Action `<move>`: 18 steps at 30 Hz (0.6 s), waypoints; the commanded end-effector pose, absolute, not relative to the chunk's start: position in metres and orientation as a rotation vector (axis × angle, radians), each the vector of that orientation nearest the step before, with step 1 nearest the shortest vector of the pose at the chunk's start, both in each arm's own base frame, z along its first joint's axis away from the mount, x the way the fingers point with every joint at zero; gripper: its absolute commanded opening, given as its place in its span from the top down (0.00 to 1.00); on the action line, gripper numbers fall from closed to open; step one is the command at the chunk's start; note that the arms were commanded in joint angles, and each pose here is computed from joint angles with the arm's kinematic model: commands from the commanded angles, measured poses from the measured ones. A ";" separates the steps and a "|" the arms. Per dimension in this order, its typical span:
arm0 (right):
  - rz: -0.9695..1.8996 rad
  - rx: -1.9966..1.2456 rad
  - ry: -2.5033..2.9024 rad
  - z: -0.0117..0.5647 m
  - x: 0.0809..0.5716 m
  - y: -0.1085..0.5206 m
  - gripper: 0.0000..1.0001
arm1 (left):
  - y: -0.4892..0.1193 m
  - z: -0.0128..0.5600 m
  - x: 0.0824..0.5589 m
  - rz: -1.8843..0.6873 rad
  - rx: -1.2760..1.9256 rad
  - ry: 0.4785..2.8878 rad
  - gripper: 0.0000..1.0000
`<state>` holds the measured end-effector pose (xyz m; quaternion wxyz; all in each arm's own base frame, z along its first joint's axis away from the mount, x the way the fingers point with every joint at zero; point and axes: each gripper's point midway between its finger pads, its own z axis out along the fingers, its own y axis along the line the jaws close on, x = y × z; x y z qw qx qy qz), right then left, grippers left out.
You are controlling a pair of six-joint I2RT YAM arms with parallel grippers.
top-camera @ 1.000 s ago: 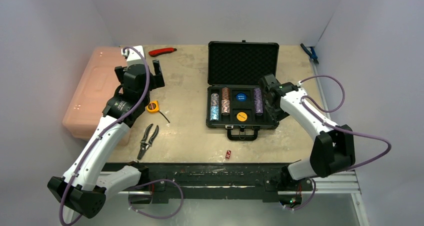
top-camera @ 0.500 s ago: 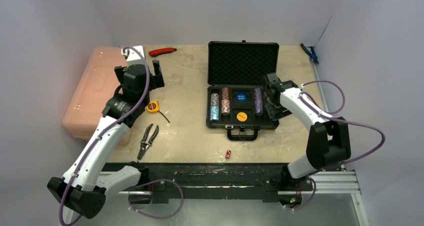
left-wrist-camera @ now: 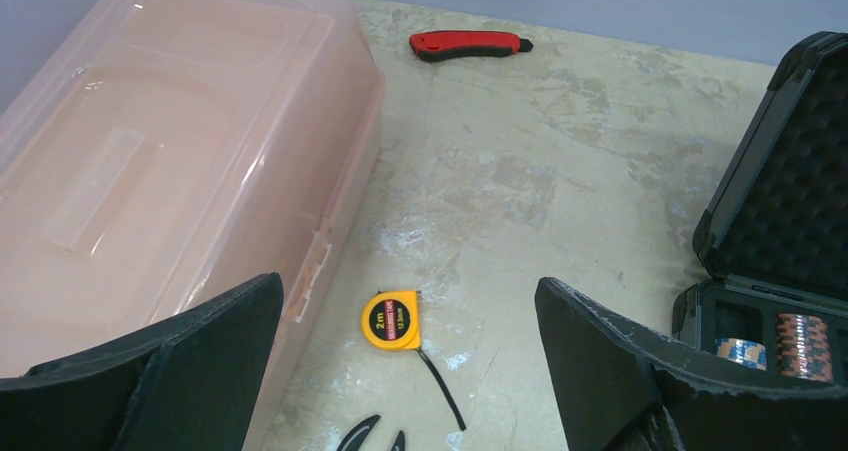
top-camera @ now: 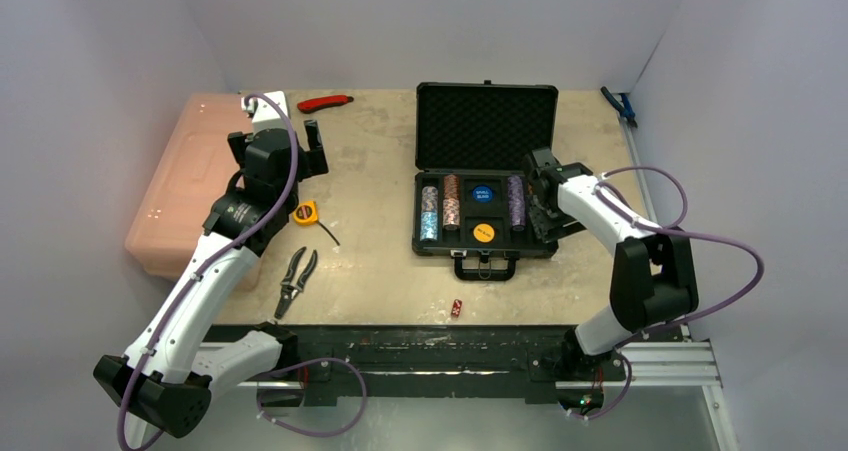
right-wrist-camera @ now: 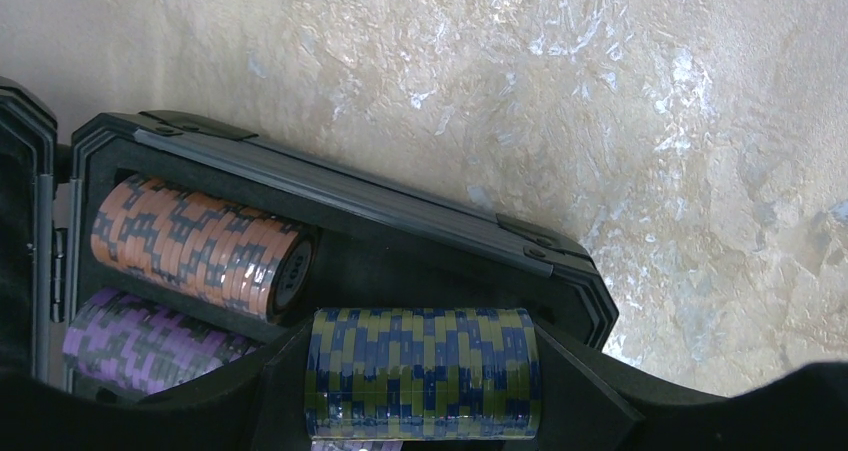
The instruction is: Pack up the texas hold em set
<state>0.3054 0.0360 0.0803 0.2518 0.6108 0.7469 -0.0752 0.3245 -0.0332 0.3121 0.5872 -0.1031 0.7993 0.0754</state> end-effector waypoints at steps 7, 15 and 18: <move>-0.165 1.670 1.991 0.084 0.317 0.035 0.20 | -0.029 0.331 0.323 0.171 -0.255 1.812 0.02; -0.160 1.660 2.013 0.085 0.315 0.036 0.15 | -0.029 0.331 0.323 0.170 -0.255 1.811 0.03; -0.147 1.650 2.029 0.086 0.314 0.038 0.13 | -0.029 0.331 0.323 0.170 -0.255 1.811 0.03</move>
